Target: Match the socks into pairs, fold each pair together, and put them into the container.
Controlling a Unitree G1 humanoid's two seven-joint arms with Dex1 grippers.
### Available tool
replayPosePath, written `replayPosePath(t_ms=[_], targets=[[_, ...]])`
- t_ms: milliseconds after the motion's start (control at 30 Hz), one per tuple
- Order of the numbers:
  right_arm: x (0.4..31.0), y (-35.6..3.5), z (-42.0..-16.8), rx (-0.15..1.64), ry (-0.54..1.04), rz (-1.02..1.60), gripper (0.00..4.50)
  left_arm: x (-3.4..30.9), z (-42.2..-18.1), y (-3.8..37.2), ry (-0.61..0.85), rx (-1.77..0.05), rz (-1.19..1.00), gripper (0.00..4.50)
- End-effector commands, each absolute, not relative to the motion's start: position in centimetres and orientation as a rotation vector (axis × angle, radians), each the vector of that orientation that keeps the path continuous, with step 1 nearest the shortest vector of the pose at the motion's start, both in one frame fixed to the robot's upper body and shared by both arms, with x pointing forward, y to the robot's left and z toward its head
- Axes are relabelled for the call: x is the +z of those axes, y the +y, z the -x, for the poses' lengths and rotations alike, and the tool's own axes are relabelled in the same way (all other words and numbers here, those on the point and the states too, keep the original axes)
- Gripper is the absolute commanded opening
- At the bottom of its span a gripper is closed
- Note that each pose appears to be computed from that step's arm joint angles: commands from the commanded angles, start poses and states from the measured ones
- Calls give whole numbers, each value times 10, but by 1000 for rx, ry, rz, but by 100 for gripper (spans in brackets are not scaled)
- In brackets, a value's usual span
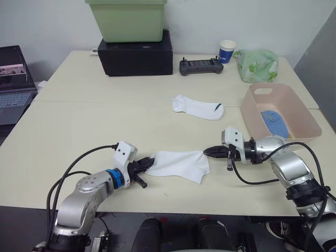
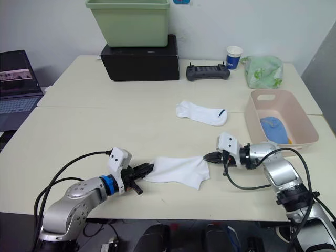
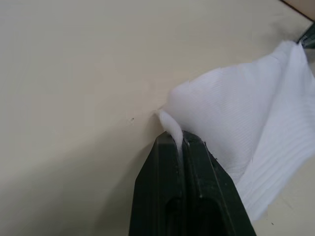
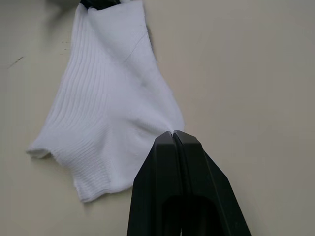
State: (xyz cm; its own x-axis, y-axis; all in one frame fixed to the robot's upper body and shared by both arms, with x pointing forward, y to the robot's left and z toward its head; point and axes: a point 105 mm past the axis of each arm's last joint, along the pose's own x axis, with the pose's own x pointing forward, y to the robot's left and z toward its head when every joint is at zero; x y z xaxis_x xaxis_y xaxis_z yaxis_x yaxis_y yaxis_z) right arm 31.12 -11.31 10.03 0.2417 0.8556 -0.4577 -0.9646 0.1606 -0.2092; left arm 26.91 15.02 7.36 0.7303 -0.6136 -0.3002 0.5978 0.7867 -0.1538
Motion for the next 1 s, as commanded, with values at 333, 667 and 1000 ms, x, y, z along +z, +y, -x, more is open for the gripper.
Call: replayPosePath(t_ms=[333, 667, 1000], targets=[[121, -132, -309, 1130, 211, 344, 280, 99, -268, 179, 226, -546, 35, 267], [91, -132, -268, 1006, 376, 180, 417, 97, -291, 185, 268, -724, -91, 393], [76, -107, -253, 1046, 368, 255, 288, 81, -284, 175, 355, -829, -129, 240]])
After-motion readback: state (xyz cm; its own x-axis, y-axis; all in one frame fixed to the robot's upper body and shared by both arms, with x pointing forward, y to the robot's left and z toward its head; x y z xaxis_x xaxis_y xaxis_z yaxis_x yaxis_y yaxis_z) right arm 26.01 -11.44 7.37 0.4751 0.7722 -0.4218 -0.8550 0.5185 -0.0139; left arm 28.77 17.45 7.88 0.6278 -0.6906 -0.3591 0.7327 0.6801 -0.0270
